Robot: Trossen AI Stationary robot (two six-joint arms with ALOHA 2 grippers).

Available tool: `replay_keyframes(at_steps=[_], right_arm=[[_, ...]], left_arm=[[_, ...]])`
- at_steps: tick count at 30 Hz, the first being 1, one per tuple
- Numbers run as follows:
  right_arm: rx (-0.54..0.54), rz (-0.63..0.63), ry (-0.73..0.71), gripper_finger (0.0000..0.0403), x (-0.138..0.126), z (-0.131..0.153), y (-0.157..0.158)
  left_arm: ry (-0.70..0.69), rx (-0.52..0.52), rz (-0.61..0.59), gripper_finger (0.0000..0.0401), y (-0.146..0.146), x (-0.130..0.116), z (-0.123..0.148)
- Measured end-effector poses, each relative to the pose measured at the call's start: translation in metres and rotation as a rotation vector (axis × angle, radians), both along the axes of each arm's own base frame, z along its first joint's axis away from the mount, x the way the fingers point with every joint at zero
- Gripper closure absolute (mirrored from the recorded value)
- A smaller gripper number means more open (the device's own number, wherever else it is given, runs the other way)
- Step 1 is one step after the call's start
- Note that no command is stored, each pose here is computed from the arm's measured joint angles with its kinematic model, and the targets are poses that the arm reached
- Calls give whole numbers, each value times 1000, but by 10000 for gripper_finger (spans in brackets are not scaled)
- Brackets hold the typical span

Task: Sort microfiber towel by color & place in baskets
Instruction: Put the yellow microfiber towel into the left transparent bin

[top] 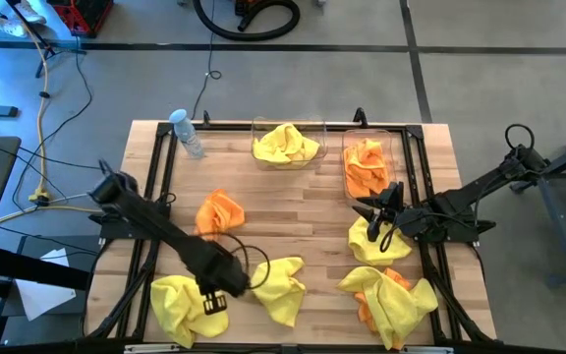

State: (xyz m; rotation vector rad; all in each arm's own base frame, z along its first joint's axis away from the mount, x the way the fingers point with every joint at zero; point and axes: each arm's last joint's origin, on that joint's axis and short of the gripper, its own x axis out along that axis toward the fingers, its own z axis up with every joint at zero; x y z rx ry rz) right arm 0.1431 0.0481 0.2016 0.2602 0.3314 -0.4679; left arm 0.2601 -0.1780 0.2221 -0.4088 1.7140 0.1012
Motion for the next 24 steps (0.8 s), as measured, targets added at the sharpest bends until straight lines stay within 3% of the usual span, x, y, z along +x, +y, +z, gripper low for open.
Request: replay_keyframes(at_steps=[5, 10, 15, 24], right_arm=[[1, -1, -1, 266, 0, 0, 0], [5, -2, -2, 266, 0, 0, 0], [8, 0, -2, 266, 0, 0, 0], [12, 8, 0, 266, 0, 0, 0]], left_arm=[[-100, 20, 149, 401, 9, -16, 35], [-161, -1, 209, 395, 5, -15, 40], [-105, -62, 342, 359, -4, -6, 30], [150, -57, 364, 265, -27, 2, -19]])
